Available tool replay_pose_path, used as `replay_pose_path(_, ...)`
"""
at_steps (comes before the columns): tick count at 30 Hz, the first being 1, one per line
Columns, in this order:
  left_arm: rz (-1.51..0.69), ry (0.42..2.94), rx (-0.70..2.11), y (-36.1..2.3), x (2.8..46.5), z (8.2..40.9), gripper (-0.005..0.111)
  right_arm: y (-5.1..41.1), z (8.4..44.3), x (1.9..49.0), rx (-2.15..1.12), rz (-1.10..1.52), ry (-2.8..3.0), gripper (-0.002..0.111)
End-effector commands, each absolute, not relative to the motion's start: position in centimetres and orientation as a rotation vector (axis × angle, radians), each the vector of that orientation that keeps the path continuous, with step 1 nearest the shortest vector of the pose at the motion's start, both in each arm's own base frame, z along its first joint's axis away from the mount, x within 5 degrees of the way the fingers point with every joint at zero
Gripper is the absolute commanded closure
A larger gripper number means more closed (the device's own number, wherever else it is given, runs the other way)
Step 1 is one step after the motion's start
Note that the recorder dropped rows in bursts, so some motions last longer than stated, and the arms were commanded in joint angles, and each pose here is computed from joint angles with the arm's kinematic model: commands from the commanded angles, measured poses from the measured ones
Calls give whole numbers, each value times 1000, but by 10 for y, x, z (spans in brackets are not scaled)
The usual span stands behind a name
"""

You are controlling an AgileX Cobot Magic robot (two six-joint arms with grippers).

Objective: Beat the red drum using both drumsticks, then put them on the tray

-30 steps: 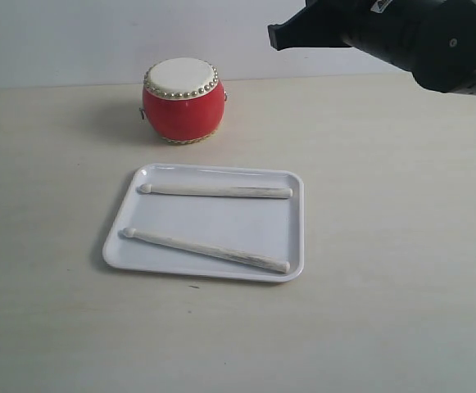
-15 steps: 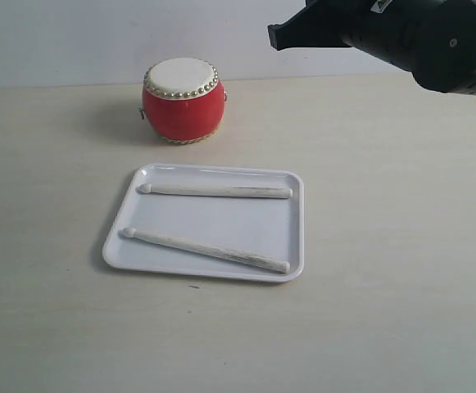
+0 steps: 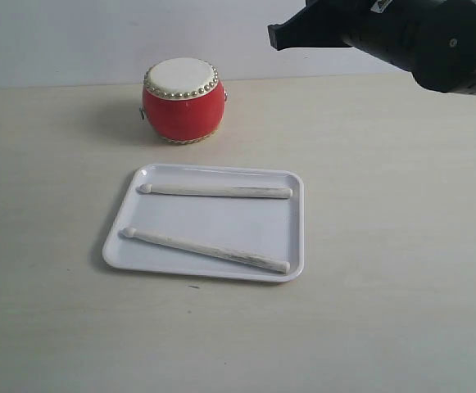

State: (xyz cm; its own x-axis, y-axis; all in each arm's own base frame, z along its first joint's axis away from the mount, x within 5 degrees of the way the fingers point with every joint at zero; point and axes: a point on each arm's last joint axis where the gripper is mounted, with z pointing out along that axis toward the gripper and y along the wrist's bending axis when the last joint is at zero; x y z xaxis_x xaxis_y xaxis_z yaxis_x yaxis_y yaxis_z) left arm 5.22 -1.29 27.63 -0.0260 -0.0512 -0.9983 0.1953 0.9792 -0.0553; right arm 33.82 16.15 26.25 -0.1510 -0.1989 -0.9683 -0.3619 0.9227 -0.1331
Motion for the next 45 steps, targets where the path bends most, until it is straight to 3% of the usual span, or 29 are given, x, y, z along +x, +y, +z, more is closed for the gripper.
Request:
replay_pose_path(1,-82,1633,71,-4,58,258,107,159,262,339,-418,141,1727,108)
replay_pose_path(20,-21,1767,-57,3,55,187,107,159,262,339,-418,141,1727,108)
replay_pose_path(45,46,1831,-127,8,53,182,107,159,262,339,-418,141,1727,108)
